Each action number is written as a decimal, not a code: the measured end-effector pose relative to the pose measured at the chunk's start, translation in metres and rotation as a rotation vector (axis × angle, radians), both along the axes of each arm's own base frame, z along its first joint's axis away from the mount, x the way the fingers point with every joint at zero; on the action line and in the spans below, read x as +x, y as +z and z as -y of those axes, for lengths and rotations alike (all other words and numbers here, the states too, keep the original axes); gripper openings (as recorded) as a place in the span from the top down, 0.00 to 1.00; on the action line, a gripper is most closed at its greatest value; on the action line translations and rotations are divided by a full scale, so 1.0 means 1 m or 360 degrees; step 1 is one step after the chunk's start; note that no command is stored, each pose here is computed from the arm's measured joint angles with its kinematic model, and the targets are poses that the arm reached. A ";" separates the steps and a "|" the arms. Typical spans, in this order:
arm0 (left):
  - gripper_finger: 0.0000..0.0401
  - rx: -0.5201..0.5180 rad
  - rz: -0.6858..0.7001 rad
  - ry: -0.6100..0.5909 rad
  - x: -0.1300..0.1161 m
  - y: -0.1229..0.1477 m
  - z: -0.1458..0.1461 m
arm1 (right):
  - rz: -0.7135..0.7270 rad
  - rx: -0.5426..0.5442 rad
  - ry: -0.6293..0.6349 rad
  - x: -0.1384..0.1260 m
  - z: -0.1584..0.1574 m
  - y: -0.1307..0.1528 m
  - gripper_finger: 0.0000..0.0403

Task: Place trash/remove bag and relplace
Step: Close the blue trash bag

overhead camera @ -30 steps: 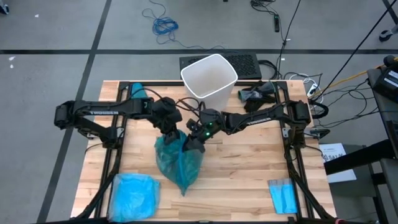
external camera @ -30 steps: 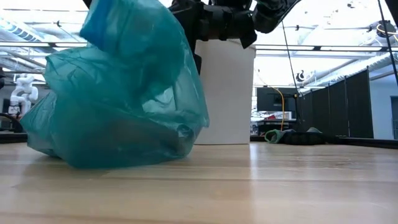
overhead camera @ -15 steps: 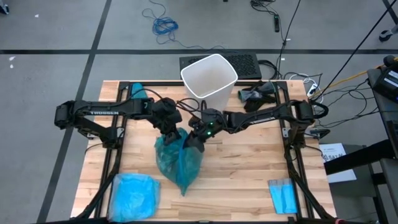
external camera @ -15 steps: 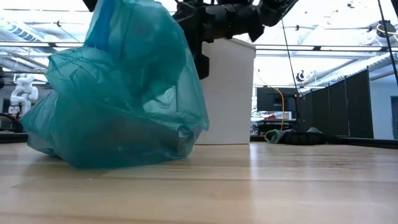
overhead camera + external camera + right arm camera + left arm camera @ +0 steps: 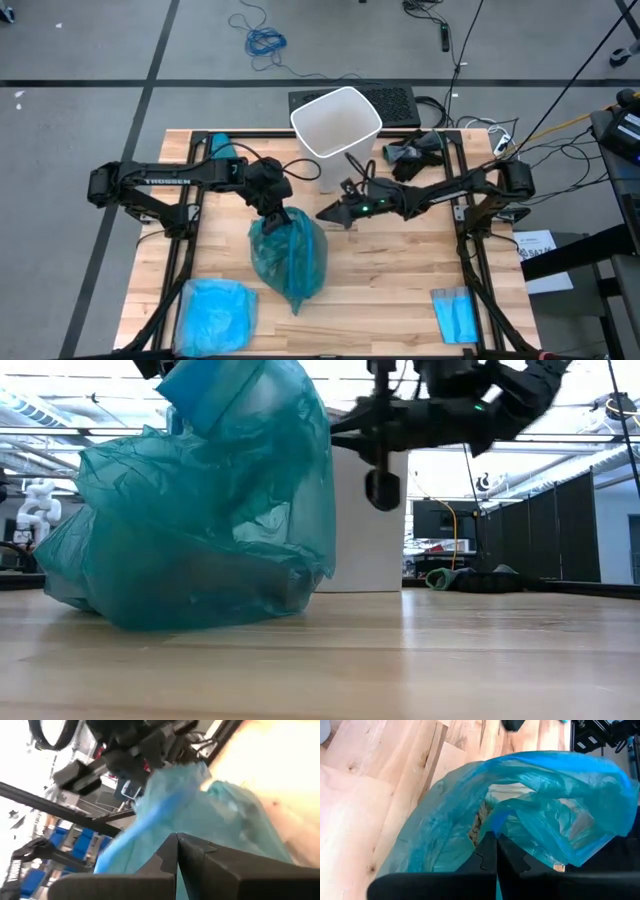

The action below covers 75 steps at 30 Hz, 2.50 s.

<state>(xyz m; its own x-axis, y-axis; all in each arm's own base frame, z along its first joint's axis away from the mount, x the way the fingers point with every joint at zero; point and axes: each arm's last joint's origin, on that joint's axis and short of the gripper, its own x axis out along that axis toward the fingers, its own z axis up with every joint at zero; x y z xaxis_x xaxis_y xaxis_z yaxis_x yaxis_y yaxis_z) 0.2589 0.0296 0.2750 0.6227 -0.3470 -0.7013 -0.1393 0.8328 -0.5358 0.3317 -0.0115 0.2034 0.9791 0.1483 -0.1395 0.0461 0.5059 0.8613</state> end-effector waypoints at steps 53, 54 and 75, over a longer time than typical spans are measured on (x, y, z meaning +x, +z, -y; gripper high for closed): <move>1.00 0.0116 0.0219 -0.0241 -0.003 0.013 0.002 | 0.0616 0.0346 0.0336 0.037 -0.056 0.023 1.00; 1.00 0.0096 0.0272 -0.0266 -0.004 0.021 0.003 | 0.0709 0.0340 0.0338 0.036 -0.052 0.028 1.00; 1.00 0.0288 0.0699 -0.0182 -0.081 0.125 0.015 | 0.0424 0.0062 0.0094 0.012 -0.001 0.068 1.00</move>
